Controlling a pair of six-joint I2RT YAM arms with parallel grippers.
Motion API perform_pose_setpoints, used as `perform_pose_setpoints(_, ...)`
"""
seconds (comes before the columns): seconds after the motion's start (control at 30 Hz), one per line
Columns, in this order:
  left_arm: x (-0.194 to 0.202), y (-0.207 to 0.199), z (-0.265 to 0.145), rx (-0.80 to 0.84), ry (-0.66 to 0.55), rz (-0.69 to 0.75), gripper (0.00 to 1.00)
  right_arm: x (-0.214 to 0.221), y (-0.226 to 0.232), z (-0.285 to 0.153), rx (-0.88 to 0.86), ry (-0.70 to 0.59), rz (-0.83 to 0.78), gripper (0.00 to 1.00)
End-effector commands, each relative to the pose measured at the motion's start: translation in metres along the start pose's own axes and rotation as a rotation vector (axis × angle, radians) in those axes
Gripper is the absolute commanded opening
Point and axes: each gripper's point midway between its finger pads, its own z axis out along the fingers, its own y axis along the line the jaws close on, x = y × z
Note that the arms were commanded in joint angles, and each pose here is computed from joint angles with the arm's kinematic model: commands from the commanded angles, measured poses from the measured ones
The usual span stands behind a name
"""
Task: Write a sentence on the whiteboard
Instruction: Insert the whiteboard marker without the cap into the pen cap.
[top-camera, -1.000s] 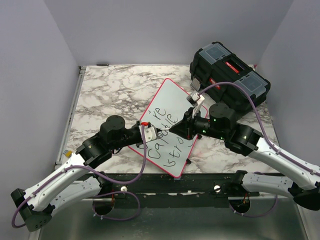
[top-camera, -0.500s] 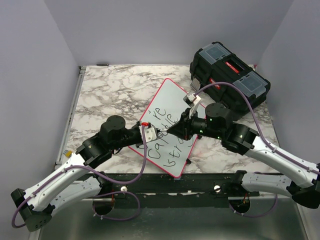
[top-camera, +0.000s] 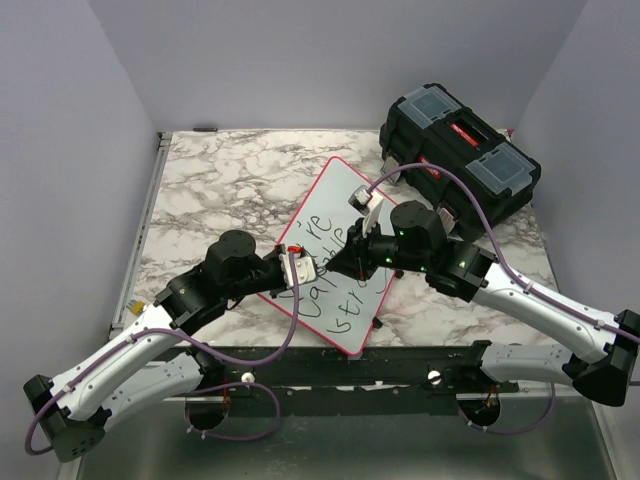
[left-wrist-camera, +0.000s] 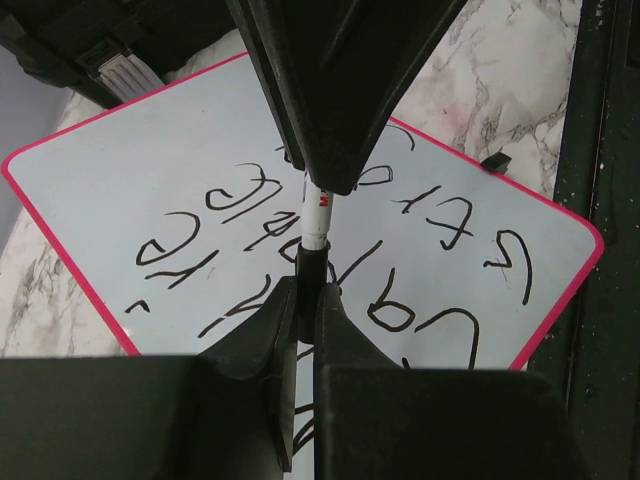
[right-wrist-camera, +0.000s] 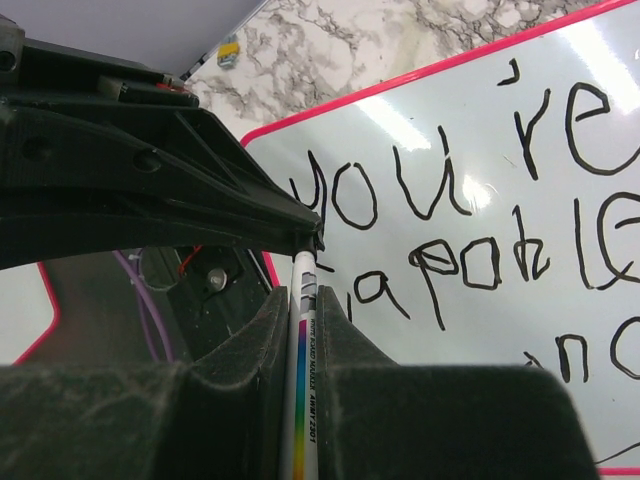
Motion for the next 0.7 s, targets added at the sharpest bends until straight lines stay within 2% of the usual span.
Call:
perform_pose_setpoints(0.0,-0.033,0.001,-0.002,0.027,-0.107,0.035,0.0,0.0,0.01,0.005,-0.055,0.026,-0.028,0.01)
perform_pose_setpoints(0.43,-0.036,-0.003,-0.003,0.049,-0.12,0.036,0.0,0.006,0.017,0.016,-0.118,0.061,-0.042,0.01)
perform_pose_setpoints(0.67,-0.041,-0.015,-0.003,0.118,-0.143,0.036,0.0,0.013,0.033,0.012,-0.251,0.05,-0.153,0.01)
